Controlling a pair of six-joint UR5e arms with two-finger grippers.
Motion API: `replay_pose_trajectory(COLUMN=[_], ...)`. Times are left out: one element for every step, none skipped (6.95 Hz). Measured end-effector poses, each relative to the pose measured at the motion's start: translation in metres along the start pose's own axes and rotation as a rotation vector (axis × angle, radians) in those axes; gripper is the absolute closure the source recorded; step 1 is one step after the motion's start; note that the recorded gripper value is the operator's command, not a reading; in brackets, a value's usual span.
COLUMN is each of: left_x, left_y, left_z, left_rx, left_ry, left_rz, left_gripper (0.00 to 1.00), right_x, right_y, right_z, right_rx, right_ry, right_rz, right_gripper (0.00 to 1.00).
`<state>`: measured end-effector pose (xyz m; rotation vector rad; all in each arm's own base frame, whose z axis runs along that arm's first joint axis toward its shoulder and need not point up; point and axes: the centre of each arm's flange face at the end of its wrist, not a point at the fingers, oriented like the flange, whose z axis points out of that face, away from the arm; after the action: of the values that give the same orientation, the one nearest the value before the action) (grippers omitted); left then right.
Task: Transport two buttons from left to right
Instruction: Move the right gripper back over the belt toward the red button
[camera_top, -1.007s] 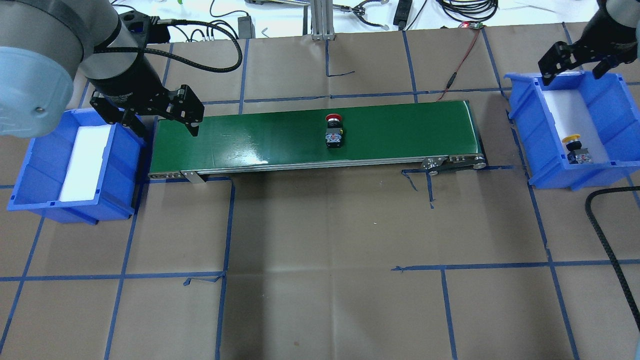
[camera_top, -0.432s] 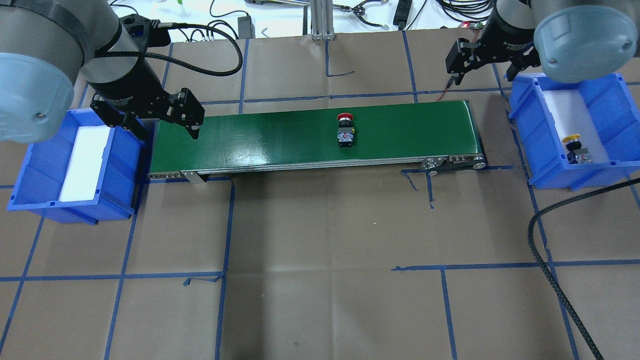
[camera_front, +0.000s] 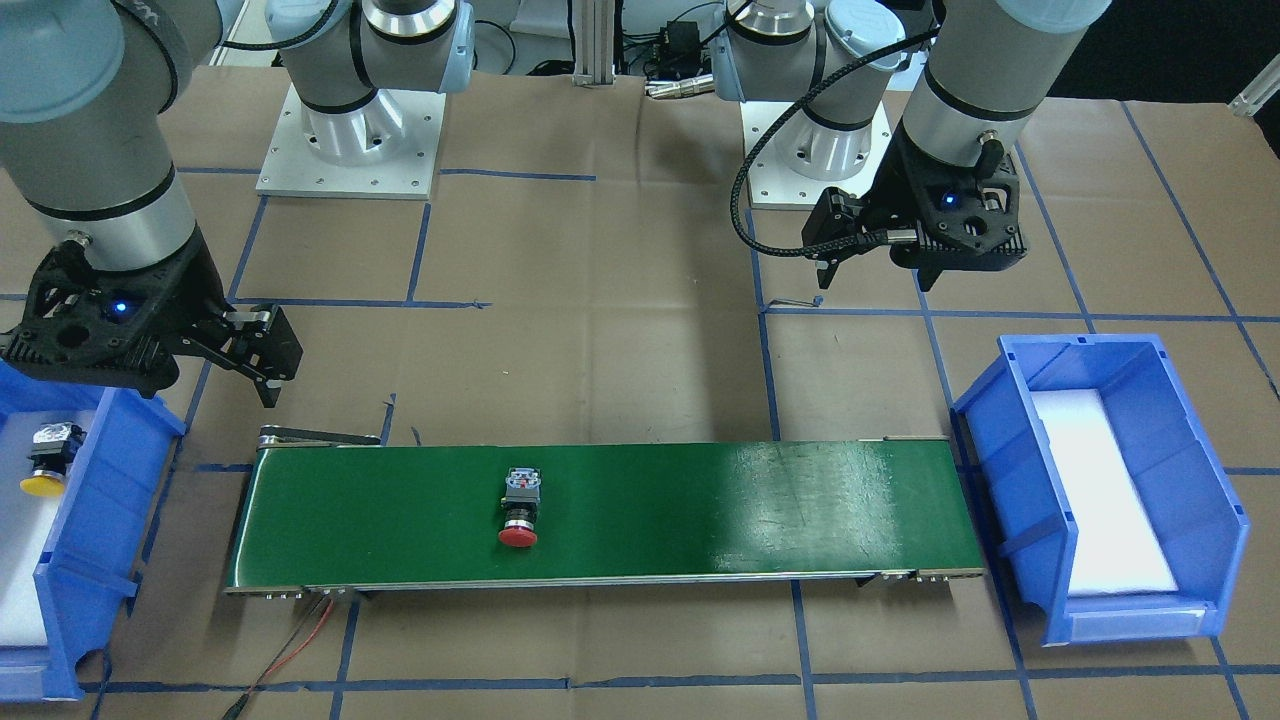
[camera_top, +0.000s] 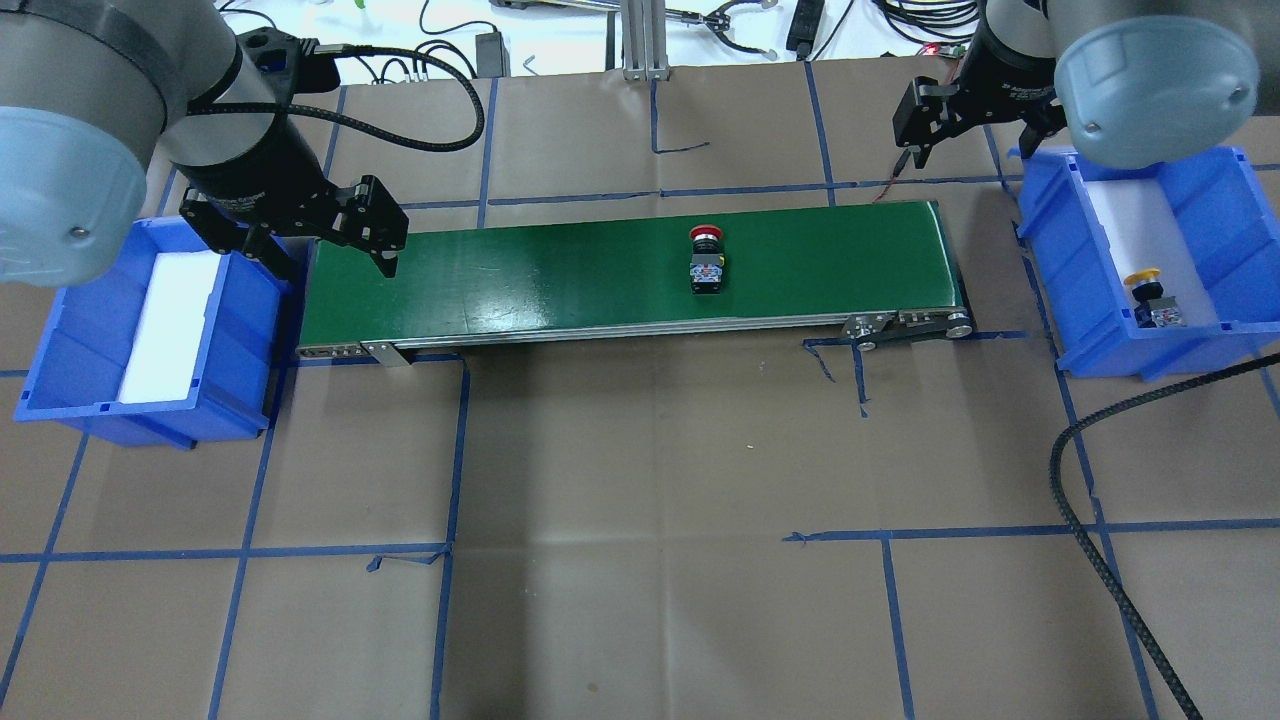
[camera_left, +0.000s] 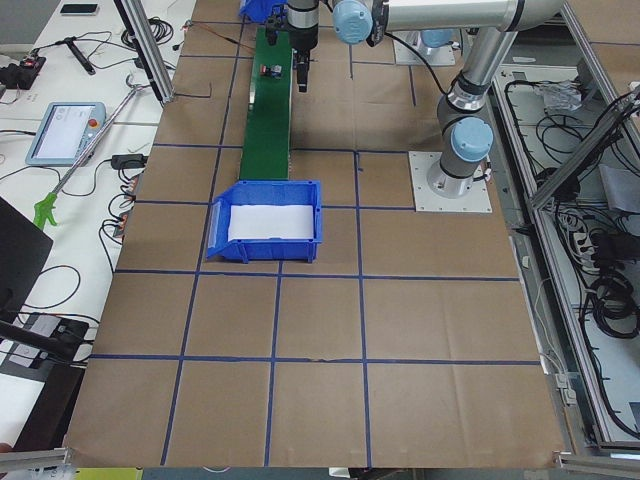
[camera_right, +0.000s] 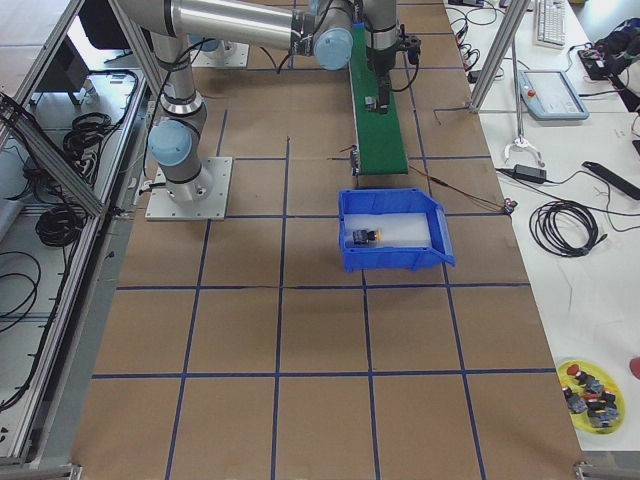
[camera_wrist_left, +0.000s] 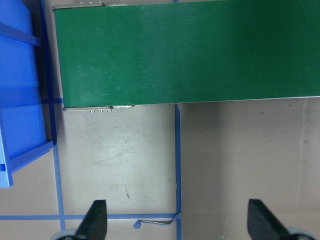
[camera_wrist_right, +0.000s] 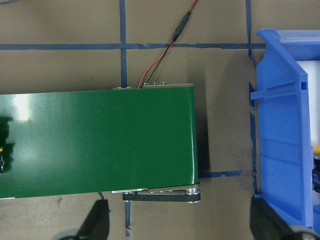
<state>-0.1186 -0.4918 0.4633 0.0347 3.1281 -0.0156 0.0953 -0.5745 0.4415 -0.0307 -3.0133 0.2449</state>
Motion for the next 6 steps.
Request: replay_pose_trajectory(left_x=[0.0, 0.0, 0.0, 0.0, 0.0, 0.0], left_y=[0.0, 0.0, 0.0, 0.0, 0.0, 0.0], left_z=[0.0, 0.0, 0.0, 0.0, 0.0, 0.0], left_rx=[0.001, 0.001, 0.001, 0.001, 0.0, 0.0], left_ry=[0.0, 0.0, 0.0, 0.0, 0.0, 0.0], left_rz=[0.0, 0.001, 0.001, 0.001, 0.001, 0.001], left_gripper=[0.0, 0.0, 0.0, 0.0, 0.0, 0.0], right_x=[0.0, 0.0, 0.0, -0.001, -0.004, -0.01], right_y=[-0.001, -0.001, -0.001, 0.0, 0.003, 0.008], right_z=[0.004, 0.006, 0.008, 0.01, 0.015, 0.029], right_rx=[-0.006, -0.011, -0.015, -0.018, -0.031, -0.059], right_ry=[0.004, 0.006, 0.006, 0.002, -0.004, -0.031], right_rz=[0.0, 0.0, 0.0, 0.0, 0.001, 0.017], right_gripper=[0.0, 0.0, 0.0, 0.01, 0.01, 0.03])
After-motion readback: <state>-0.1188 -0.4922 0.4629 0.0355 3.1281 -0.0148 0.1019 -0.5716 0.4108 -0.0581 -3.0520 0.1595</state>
